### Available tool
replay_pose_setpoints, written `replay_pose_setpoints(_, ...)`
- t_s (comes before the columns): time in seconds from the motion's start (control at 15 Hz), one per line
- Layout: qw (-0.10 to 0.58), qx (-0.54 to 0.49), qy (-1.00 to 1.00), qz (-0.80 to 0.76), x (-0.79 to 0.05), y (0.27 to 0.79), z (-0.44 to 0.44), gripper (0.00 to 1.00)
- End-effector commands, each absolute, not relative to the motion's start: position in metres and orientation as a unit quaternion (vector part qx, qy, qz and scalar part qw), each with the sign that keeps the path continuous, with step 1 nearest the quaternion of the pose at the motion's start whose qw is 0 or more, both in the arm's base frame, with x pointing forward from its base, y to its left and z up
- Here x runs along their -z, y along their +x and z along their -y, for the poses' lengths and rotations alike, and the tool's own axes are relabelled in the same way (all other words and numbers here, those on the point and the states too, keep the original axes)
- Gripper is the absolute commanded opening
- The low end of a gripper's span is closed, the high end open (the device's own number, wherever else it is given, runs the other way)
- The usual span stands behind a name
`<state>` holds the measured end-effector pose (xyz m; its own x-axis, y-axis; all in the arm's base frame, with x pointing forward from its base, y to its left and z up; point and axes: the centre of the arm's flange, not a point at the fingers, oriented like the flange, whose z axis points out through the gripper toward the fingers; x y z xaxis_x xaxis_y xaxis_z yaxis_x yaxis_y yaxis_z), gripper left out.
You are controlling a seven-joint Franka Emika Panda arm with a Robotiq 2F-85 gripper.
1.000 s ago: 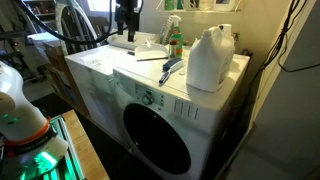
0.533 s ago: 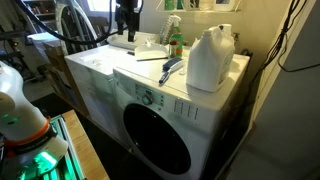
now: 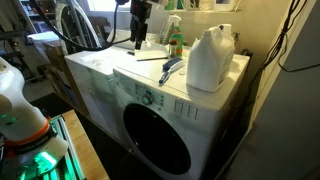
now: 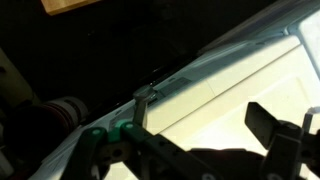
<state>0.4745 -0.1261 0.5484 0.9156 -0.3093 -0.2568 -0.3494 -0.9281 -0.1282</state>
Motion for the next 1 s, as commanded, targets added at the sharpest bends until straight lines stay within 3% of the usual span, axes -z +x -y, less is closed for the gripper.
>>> replay_pose_setpoints(0.0,0.100,-0.109,-0.953,-0.264,-0.531,0.510,0.144,1.00)
replay_pose_setpoints(0.07,0.093,-0.105,-0.947,-0.290,-0.526,0.518,0.146,1.00)
replay_pose_setpoints(0.13,0.082,-0.097,-0.941,-0.314,-0.520,0.527,0.145,0.75)
replay_pose_setpoints(0.27,0.062,-0.079,-0.927,-0.361,-0.509,0.544,0.143,0.66)
replay_pose_setpoints(0.8,-0.021,0.079,-0.894,-0.441,-0.480,0.589,0.127,0.04)
replay_pose_setpoints(0.87,-0.003,0.049,-0.899,-0.435,-0.490,0.588,0.127,0.21)
replay_pose_setpoints(0.93,-0.007,0.064,-0.899,-0.433,-0.488,0.592,0.126,0.14)
